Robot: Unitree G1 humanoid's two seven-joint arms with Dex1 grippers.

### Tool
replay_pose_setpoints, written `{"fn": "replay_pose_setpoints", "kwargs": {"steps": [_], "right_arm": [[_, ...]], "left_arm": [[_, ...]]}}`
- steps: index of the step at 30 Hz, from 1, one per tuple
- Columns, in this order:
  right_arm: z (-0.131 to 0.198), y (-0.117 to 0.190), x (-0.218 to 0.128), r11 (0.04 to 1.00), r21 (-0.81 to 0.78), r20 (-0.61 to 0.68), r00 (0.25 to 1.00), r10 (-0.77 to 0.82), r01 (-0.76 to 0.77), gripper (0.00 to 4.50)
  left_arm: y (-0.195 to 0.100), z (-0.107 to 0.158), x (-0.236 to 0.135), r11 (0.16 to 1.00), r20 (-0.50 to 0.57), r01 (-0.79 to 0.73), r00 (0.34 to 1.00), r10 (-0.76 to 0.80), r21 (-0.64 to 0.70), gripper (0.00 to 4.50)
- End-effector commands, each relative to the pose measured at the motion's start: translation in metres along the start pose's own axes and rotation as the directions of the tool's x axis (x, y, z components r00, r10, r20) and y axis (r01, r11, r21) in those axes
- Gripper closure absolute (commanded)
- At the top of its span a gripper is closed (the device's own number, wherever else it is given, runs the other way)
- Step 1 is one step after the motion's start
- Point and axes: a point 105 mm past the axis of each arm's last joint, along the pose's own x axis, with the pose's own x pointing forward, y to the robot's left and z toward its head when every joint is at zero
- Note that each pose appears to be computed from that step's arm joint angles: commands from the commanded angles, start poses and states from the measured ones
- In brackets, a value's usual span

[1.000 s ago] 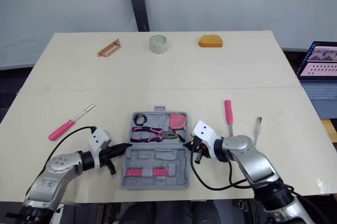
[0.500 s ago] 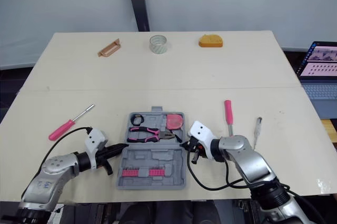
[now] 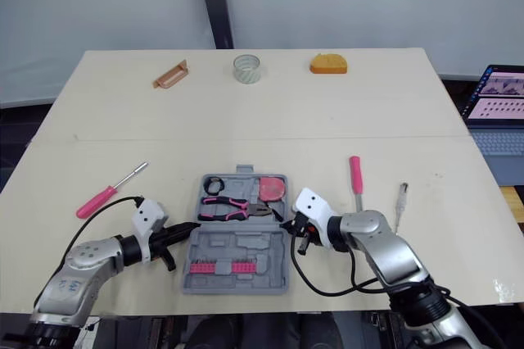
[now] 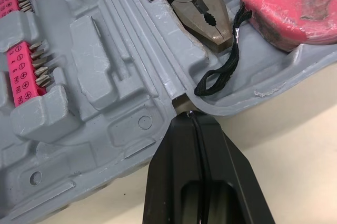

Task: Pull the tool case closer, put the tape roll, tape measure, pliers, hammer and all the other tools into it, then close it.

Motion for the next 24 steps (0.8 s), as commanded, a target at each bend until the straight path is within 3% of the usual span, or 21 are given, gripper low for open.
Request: {"fn": "replay_pose_setpoints", "kwargs": {"steps": [1,24], "right_arm": [[0.015,0.010,0.004,0.999,-0.035,0.055,0.998,0.038,-0.036,4.50],[0.005,0.004,-0.011,1.000,-0.016,0.031,0.999,0.013,-0.013,4.50]], "left_arm": [[-0.010,0.013,0.005,0.999,0.047,0.041,0.998,-0.043,0.030,4.49],[-0.031,0.026,0.027,0.992,0.079,0.122,0.989,-0.124,0.037,4.49]]}}
